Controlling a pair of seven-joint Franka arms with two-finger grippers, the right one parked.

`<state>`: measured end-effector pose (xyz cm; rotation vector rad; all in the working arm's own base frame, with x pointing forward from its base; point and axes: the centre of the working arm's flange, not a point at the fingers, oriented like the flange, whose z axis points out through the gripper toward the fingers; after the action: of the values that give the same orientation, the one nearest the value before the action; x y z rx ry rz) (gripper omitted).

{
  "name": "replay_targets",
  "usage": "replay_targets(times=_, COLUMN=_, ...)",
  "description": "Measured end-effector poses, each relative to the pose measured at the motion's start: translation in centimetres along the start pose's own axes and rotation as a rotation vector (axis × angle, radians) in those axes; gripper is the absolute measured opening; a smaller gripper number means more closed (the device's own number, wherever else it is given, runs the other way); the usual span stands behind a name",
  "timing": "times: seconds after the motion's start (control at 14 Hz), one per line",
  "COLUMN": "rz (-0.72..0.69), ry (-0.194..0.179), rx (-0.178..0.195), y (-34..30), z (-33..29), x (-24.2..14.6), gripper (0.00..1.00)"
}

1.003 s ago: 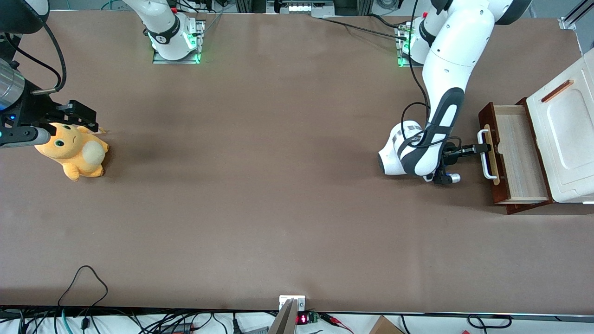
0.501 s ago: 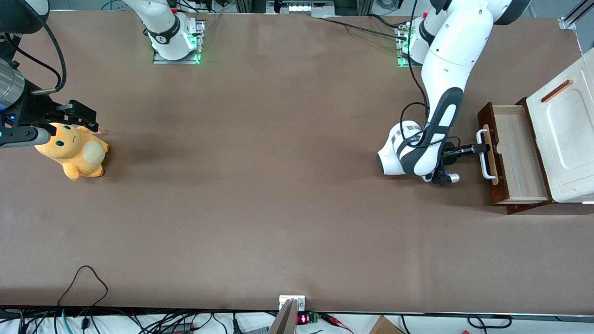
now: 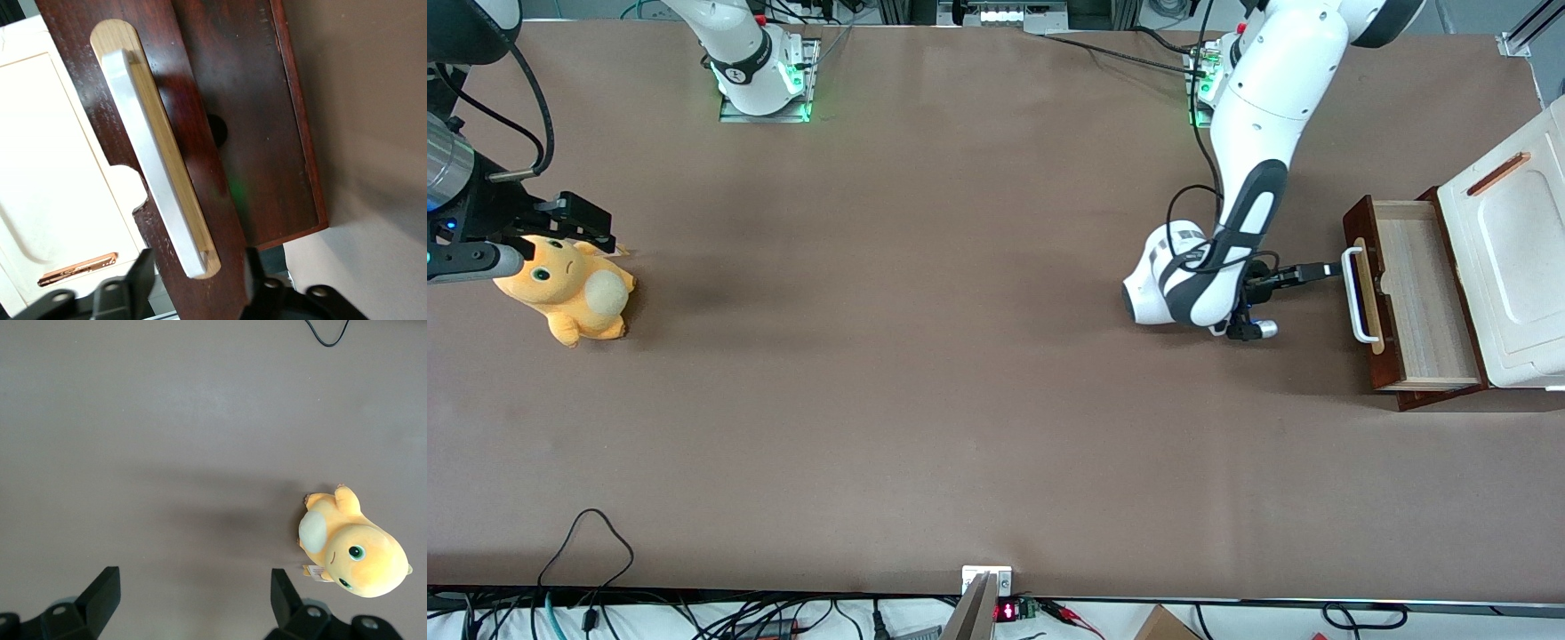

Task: Open lower drawer with left arm only
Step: 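Keep pulling the drawer outward with the left gripper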

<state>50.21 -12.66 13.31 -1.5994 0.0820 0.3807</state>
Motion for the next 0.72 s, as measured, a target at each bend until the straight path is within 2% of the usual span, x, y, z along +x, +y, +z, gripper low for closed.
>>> replay_targets(times=0.21, rz=-0.001, ry=-0.008, rx=0.0, y=-0.1, z=0.4, x=0.2, gripper=1.0)
replay_targets(times=0.5, rz=0.001, ry=-0.02, rx=-0.006, y=-0.1, z=0.7, x=0.3, gripper=1.0)
replay_targets(times=0.72, rz=0.033, ry=-0.073, rx=-0.054, y=-1.0, z=1.2, x=0.9, gripper=1.0)
